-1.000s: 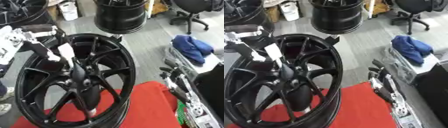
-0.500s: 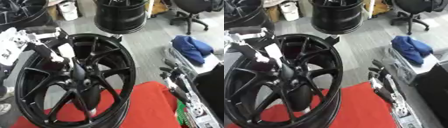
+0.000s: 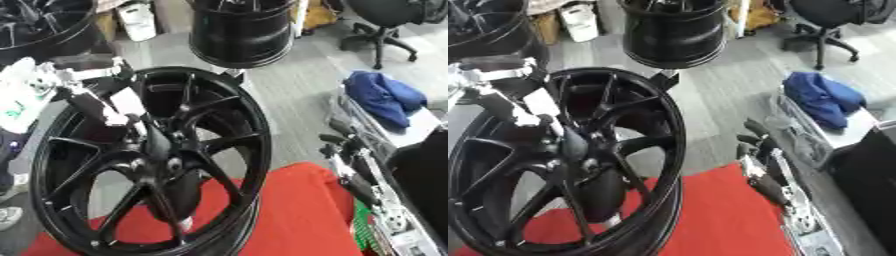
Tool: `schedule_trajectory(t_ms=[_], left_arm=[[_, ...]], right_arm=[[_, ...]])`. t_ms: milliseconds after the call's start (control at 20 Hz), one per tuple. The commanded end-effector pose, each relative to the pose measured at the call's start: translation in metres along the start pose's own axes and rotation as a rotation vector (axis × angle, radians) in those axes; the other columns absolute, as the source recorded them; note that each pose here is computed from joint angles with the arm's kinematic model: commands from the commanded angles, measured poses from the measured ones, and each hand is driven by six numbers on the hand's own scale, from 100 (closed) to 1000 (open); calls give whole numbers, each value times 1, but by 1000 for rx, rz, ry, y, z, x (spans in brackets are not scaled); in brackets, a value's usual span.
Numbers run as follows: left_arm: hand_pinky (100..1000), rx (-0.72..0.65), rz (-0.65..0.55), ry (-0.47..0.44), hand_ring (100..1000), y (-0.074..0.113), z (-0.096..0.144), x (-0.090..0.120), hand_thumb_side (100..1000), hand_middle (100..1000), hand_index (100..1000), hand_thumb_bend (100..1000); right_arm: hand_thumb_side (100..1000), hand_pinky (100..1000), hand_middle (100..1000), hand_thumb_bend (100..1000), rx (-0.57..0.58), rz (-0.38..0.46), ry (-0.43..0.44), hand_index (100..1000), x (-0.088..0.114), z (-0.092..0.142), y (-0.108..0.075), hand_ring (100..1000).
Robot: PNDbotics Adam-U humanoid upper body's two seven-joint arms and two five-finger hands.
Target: Pull the pin out of the wheel hub.
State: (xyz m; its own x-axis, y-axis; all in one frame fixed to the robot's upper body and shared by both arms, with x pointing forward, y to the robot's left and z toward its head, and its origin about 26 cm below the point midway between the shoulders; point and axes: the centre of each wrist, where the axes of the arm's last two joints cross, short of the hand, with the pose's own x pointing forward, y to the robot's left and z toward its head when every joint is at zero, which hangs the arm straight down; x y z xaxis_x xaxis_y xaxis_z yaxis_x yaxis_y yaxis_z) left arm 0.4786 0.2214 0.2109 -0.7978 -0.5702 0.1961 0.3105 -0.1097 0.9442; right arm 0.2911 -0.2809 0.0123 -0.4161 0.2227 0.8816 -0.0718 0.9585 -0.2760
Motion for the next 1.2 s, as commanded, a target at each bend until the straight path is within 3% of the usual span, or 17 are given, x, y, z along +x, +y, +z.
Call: schedule_trajectory(t_ms=[50, 350, 750, 950, 1200], left_arm=[[491, -234, -213, -187, 281, 21, 11, 2, 243, 305, 565, 236], [480, -206, -220, -191, 254, 31, 13, 6, 248, 279, 549, 241], [489, -110, -237, -169, 249, 67, 39, 10, 229, 266, 543, 262], [508, -49, -245, -115, 255, 89, 73, 8, 215, 267, 549, 277], [521, 20, -203, 35, 255, 96, 146, -7, 195, 267, 550, 295]], right_arm=[[524, 752, 1000, 100, -3, 1, -15, 923, 3, -3, -3, 858], [525, 752, 1000, 100, -4, 1, -13, 923, 3, -3, -4, 858], [525, 752, 1000, 100, -6, 5, -7, 923, 2, -1, -5, 858], [525, 752, 1000, 100, -13, 10, 3, 923, 0, 2, -7, 858], [525, 752, 1000, 100, -28, 23, 17, 923, -2, 6, -12, 858]])
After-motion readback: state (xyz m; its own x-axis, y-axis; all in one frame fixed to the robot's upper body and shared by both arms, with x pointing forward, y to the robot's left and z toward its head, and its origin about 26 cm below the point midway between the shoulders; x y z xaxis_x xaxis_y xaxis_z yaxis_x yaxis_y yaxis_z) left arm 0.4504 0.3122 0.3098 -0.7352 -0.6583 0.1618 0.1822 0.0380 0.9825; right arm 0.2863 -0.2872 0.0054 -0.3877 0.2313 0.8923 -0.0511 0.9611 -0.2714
